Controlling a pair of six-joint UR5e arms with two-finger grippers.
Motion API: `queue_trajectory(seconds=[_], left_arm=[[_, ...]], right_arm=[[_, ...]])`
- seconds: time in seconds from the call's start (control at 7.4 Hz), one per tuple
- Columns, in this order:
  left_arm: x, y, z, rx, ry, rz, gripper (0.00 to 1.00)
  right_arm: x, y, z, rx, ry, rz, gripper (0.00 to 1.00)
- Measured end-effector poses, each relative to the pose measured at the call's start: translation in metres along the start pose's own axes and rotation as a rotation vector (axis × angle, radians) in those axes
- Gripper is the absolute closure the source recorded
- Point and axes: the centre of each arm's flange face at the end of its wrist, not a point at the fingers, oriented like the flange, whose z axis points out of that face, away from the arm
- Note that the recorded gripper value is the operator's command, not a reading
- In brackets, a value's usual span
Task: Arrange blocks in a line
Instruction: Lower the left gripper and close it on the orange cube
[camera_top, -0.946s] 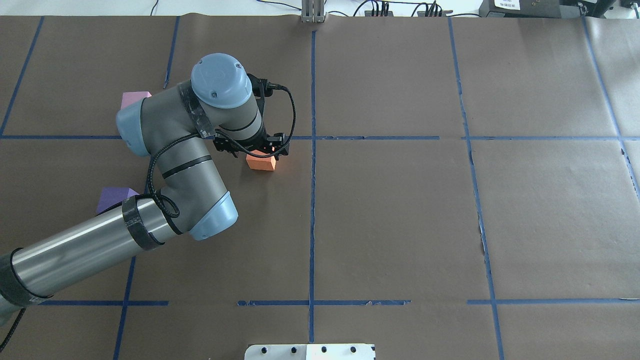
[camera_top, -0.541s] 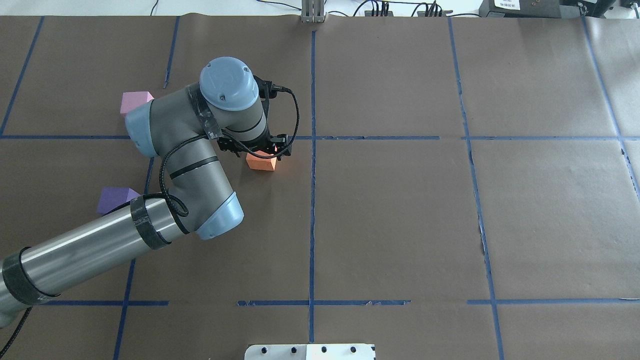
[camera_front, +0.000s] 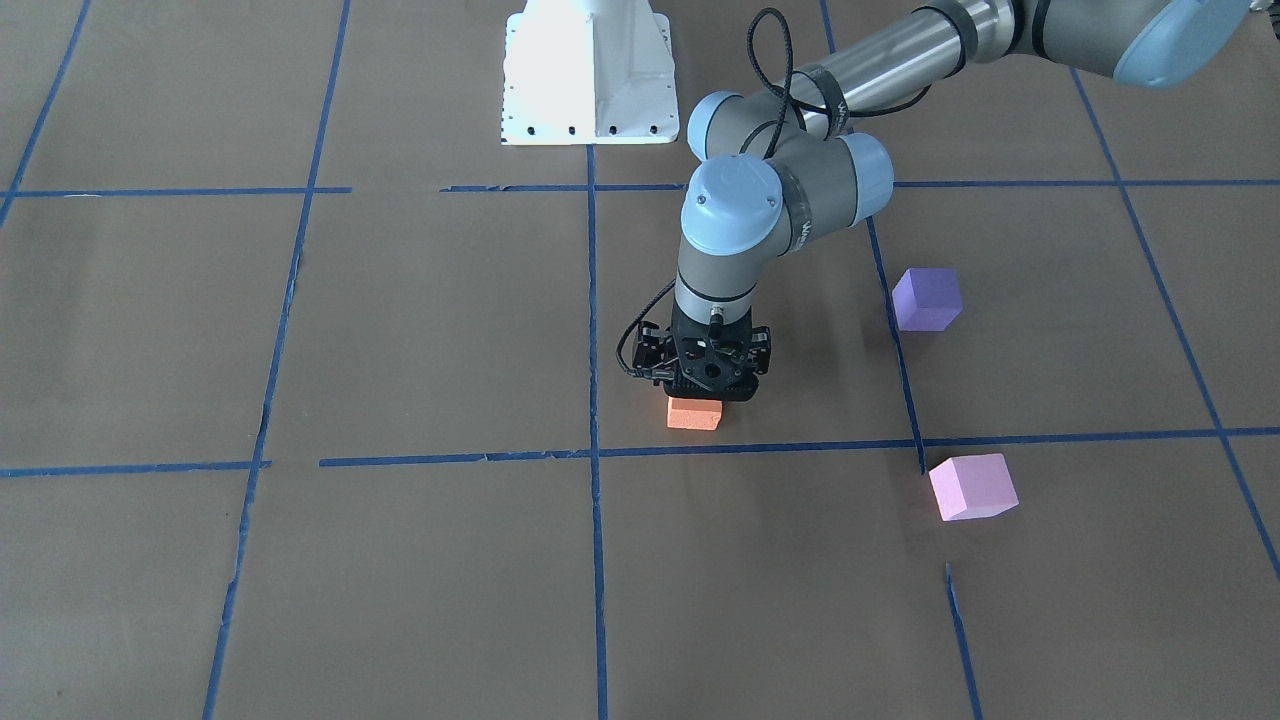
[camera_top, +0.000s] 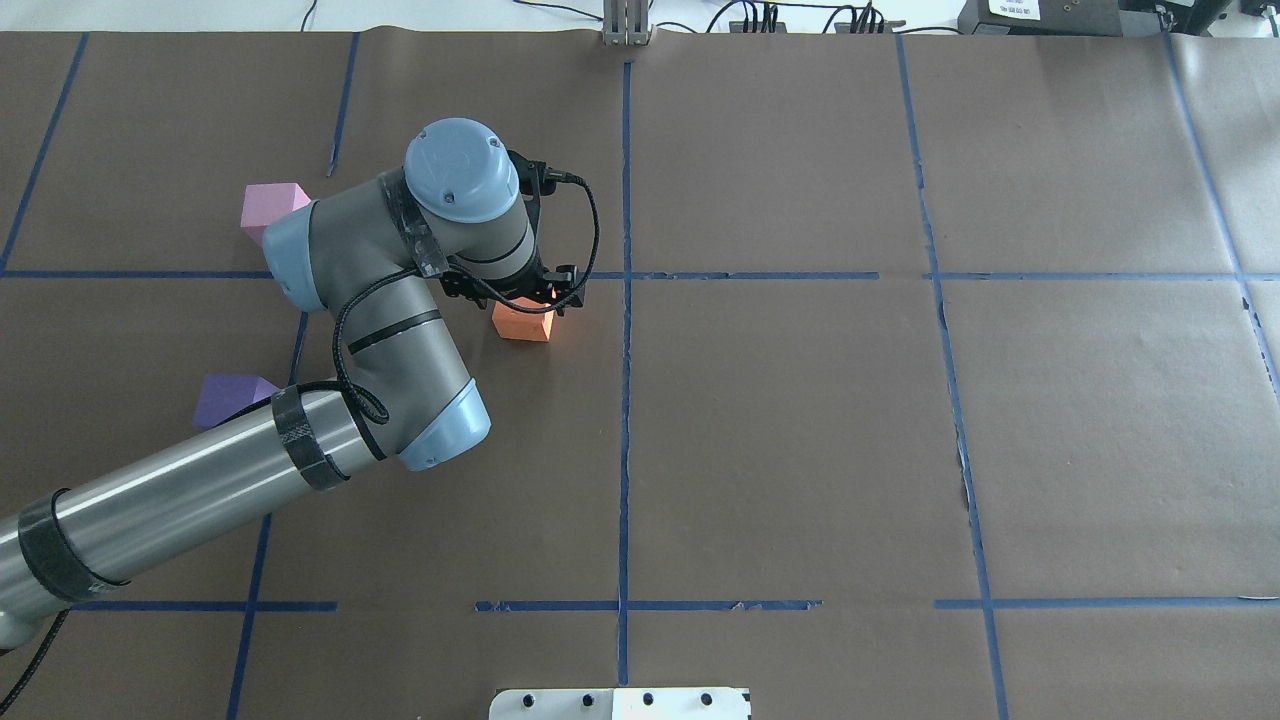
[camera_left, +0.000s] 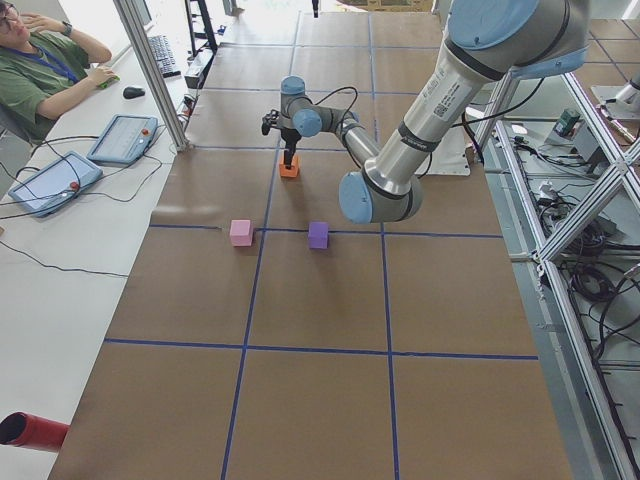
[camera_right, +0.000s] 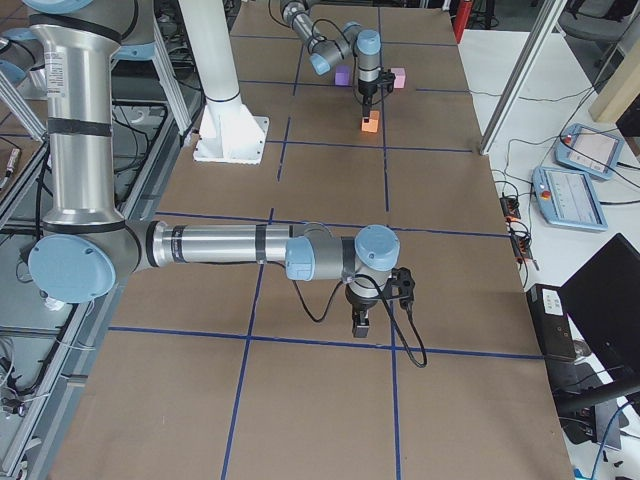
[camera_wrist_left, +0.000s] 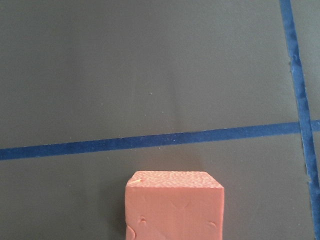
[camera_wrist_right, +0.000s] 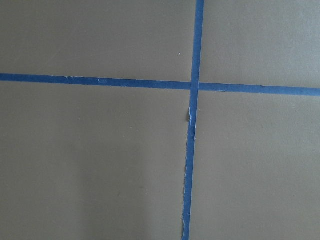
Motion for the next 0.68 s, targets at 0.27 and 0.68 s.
queue_trajectory(seconds=[0.27,0.68], left_arm=[[-0.0025,-0.0024,0.0059,0.004,0.002,0.000,0.07],[-0.0033,-0.0035,0.0086,0.007,0.005,0.002,0.50]], right_arm=[[0.0002,0.0003,0.0002,0.000,0.000,0.000,0.00],[0.0002,0.0003,0.0004,-0.001,0.000,0.000,0.00]])
